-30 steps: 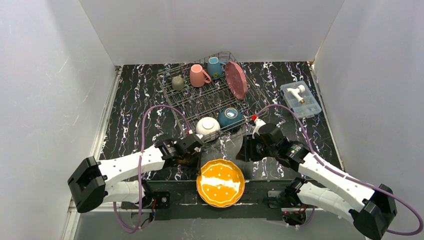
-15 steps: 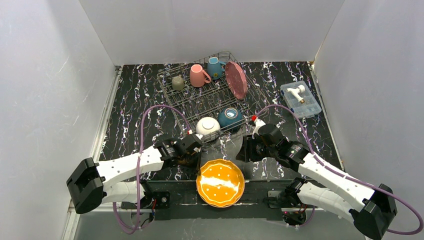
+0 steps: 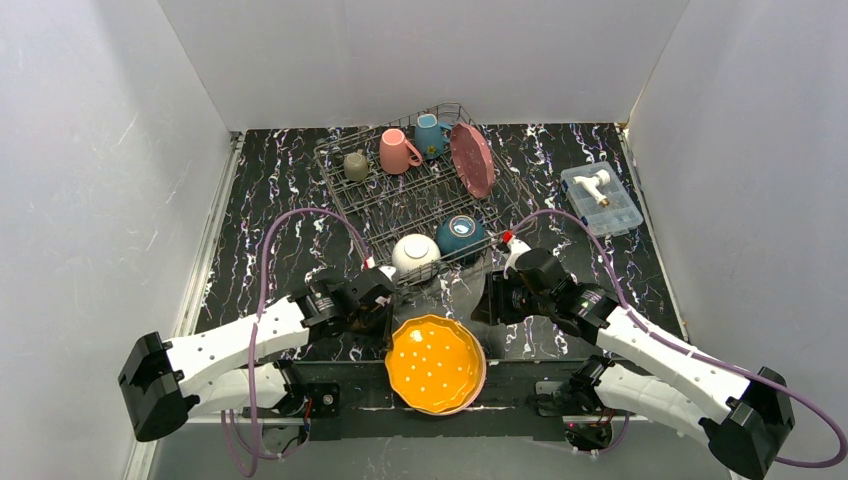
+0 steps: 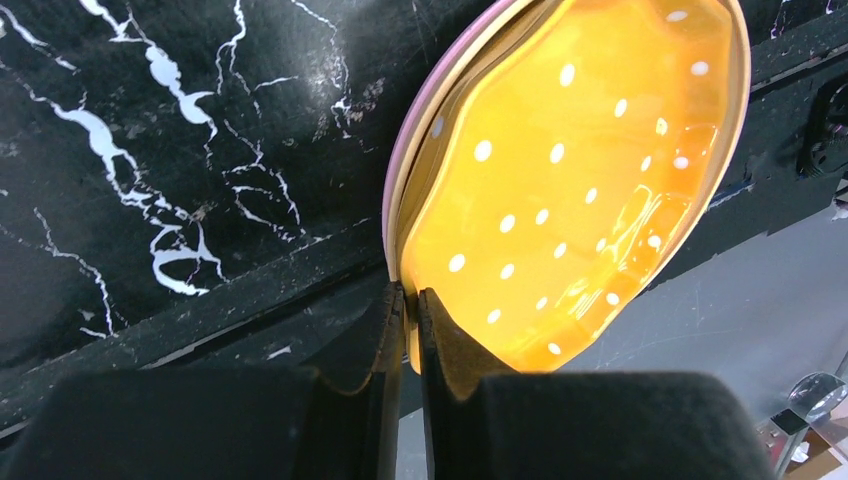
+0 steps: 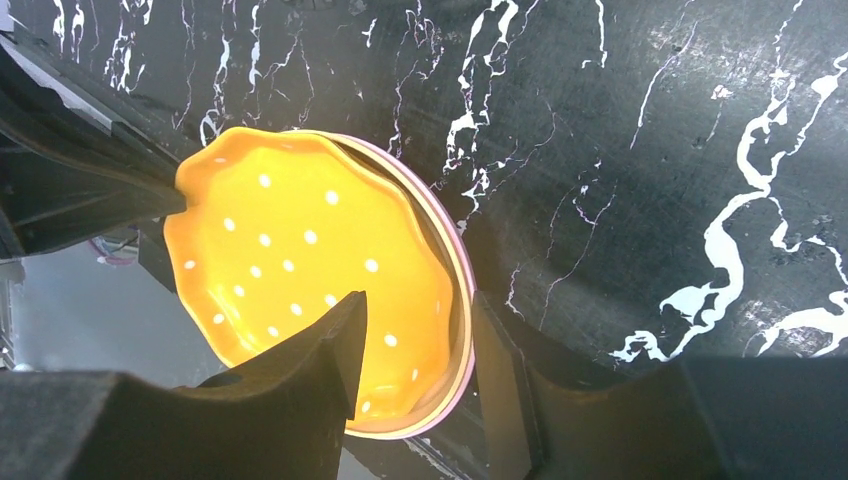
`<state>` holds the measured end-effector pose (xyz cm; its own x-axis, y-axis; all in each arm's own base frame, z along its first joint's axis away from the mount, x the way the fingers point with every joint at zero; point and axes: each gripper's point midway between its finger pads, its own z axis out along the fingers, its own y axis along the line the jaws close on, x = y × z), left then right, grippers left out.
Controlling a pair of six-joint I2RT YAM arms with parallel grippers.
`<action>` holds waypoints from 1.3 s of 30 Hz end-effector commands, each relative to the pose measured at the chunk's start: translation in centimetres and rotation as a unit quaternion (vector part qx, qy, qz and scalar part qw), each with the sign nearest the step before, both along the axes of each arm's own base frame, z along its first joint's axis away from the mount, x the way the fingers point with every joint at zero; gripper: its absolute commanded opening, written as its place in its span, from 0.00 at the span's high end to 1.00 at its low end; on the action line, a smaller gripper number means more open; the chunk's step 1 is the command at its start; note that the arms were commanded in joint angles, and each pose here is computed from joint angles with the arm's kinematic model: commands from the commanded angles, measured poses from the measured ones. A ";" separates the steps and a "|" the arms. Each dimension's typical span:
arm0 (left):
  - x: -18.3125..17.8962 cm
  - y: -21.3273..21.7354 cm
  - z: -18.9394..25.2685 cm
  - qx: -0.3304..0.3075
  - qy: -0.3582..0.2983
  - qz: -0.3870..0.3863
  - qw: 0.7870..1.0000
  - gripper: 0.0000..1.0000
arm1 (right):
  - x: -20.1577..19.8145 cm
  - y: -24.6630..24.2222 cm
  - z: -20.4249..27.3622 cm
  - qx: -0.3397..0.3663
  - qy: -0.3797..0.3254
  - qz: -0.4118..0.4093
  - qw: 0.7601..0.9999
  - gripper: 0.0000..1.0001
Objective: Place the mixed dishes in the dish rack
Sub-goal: Pick up the plate from the corner of the board.
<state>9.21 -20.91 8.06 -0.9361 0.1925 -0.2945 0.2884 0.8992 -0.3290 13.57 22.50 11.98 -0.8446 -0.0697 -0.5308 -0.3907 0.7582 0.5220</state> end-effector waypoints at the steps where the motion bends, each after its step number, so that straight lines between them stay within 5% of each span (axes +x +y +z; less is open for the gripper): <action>1: -0.5 1.4 1.3 0.007 -0.010 0.002 1.000 1.00 | -0.3 0.5 0.8 0.014 -0.004 0.009 1.000 0.49; 39: -1.6 4.3 3.6 -0.008 -0.031 0.033 0.999 1.00 | -6.6 5.9 -6.1 -0.042 0.056 0.112 0.991 0.45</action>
<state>7.49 -16.54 9.86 -0.9377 0.1239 -0.3247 0.2305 0.9209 -0.3144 6.61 27.42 6.14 -0.8569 -0.3256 -0.3997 -0.5026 0.7003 0.5070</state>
